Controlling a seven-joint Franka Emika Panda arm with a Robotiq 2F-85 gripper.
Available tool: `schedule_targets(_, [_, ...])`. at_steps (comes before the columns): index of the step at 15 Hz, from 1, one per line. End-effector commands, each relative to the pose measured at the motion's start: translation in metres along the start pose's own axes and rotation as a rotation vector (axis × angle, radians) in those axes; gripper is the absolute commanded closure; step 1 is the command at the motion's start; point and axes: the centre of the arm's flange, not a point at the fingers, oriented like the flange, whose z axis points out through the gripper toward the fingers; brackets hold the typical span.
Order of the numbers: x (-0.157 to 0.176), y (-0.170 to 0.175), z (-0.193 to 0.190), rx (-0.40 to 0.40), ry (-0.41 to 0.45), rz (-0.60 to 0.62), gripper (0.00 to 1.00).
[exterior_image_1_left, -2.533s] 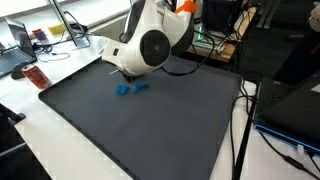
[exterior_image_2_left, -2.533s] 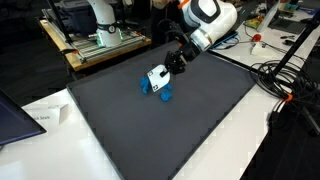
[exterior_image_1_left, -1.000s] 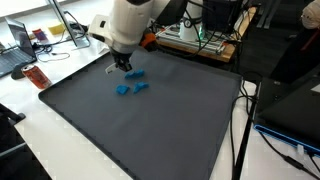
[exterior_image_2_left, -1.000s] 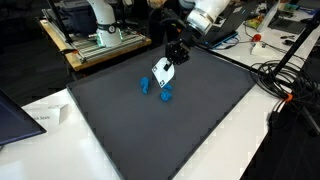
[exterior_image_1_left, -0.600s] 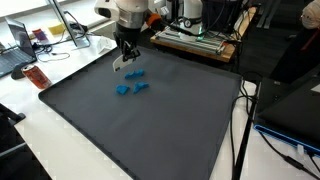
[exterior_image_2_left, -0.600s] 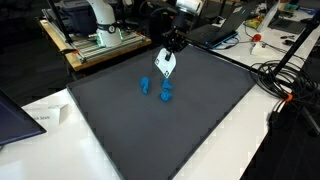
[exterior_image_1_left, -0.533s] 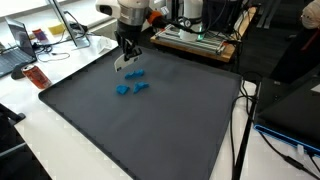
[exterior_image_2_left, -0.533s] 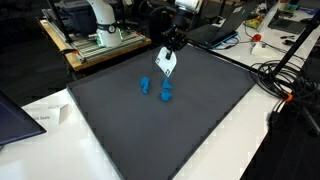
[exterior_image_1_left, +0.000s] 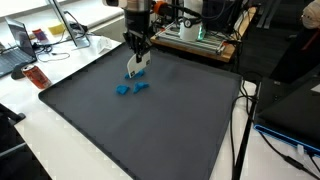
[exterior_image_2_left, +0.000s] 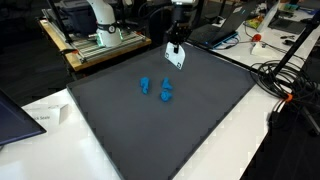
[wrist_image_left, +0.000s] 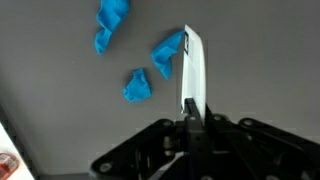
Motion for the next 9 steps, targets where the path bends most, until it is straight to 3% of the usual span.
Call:
schedule_targets(1, [-0.009, 0.003, -0.005, 0.102, 0.005, -0.011, 0.99])
schedule_targets(9, [-0.002, 0.000, 0.008, 0.236, -0.006, -0.009, 0.99])
